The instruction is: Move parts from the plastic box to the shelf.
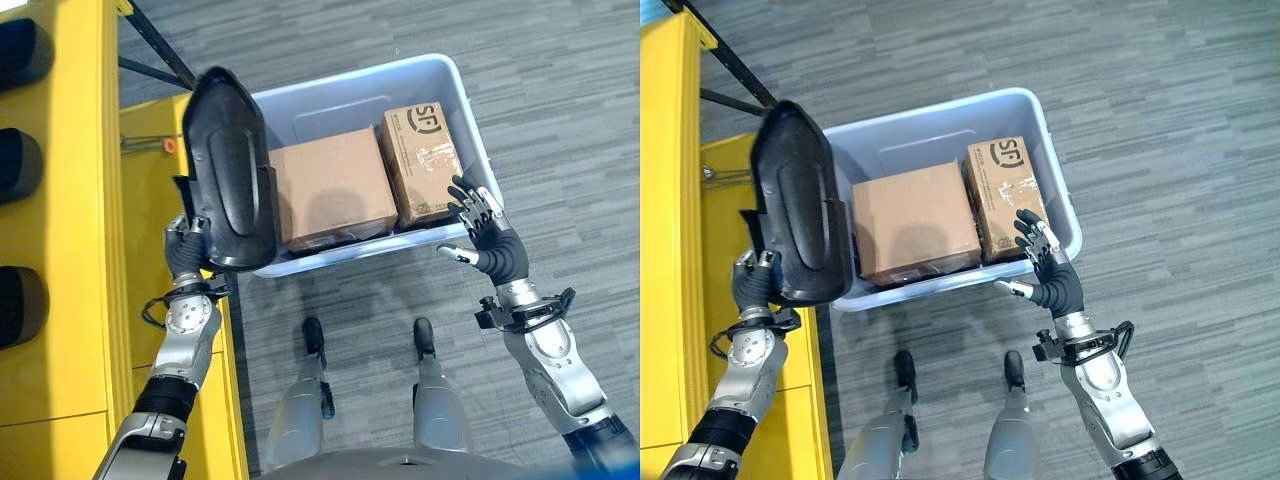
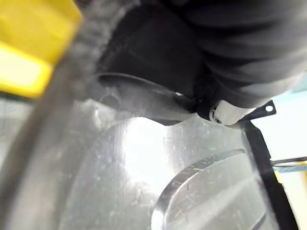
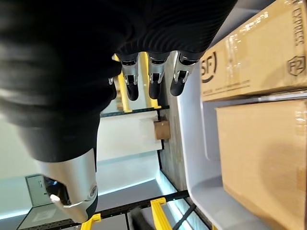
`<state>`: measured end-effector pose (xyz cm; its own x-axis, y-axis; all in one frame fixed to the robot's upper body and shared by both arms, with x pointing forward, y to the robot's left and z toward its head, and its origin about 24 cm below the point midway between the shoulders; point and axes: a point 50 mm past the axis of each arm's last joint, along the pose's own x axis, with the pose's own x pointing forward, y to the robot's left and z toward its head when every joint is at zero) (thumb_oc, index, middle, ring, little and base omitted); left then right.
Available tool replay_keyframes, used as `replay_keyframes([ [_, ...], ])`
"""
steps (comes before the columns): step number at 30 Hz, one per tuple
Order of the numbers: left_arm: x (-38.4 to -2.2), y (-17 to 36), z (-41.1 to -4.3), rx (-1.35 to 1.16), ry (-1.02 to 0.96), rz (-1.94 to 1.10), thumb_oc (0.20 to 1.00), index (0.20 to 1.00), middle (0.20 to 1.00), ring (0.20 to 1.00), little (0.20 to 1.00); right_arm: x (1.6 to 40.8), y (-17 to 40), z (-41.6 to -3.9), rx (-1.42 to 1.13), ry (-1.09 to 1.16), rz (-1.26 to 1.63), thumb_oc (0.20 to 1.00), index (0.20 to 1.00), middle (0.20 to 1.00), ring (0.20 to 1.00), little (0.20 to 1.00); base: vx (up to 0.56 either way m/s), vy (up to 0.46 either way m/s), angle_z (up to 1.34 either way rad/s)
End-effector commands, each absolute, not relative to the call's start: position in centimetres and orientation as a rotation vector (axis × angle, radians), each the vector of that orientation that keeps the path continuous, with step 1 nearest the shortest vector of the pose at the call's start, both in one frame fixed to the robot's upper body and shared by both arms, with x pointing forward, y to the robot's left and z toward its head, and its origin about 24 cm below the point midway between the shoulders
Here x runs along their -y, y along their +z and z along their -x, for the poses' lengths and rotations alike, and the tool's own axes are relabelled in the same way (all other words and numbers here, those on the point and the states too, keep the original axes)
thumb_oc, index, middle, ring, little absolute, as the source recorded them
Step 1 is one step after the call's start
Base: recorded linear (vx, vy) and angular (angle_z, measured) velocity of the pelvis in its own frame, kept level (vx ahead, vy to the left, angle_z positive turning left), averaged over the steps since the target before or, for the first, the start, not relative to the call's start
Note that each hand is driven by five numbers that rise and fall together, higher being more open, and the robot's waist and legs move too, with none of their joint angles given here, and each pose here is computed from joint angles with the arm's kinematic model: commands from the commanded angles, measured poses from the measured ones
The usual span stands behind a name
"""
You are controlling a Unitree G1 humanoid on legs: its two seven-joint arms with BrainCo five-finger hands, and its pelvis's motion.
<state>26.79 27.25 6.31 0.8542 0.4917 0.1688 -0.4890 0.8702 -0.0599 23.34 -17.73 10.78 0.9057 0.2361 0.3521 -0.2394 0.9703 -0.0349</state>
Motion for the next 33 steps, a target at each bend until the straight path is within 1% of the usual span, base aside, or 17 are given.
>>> replay_keyframes([
  [1, -28.2, 11.8, -28.6, 0.44, 0.499, -0.074, 0.2, 0.2, 0.2, 0.2, 0.2, 17.9, 11.0, -23.2, 0.394, 0.252, -0.002, 1.0, 1.0, 1.0, 1.0, 1.0, 0.08, -0.033, 0.15],
  [4, -27.7, 13.1, -27.9, 0.507, 0.445, -0.076, 0.2, 0.2, 0.2, 0.2, 0.2, 17.9, 10.8, -23.1, 0.377, 0.265, -0.013, 1.0, 1.0, 1.0, 1.0, 1.0, 0.08, -0.053, -0.02],
  [9, -27.0, 13.8, -26.7, 0.548, 0.353, -0.035, 0.2, 0.2, 0.2, 0.2, 0.2, 18.2, 9.7, -22.6, 0.322, 0.268, -0.019, 1.0, 1.0, 1.0, 1.0, 1.0, 0.05, -0.058, 0.04],
  [15, -25.8, 13.7, -25.1, 0.565, 0.246, 0.06, 0.2, 0.2, 0.2, 0.2, 0.2, 18.3, 9.4, -22.3, 0.304, 0.263, -0.024, 1.0, 1.0, 1.0, 1.0, 1.0, 0.0, -0.08, -0.02],
  [21, -25.1, 12.5, -23.1, 0.52, 0.175, 0.132, 0.2, 0.2, 0.2, 0.2, 0.2, 18.0, 9.8, -22.5, 0.323, 0.292, -0.019, 1.0, 1.0, 1.0, 1.0, 1.0, -0.06, -0.17, 0.03],
  [23, -24.8, 12.1, -22.7, 0.498, 0.166, 0.108, 0.2, 0.2, 0.2, 0.2, 0.2, 17.8, 10.0, -22.7, 0.332, 0.304, -0.02, 1.0, 1.0, 1.0, 1.0, 1.0, -0.09, -0.183, 0.06],
  [27, -23.9, 10.2, -21.6, 0.416, 0.141, 0.141, 0.2, 0.2, 0.2, 0.2, 0.2, 17.1, 11.5, -23.4, 0.401, 0.343, -0.009, 1.0, 1.0, 1.0, 1.0, 1.0, -0.19, -0.28, 0.13],
  [33, -23.1, 9.6, -21.7, 0.387, 0.109, 0.199, 0.2, 0.2, 0.2, 0.2, 0.2, 17.5, 12.3, -24.1, 0.448, 0.291, 0.063, 1.0, 1.0, 1.0, 1.0, 1.0, -0.14, -0.166, 0.85],
])
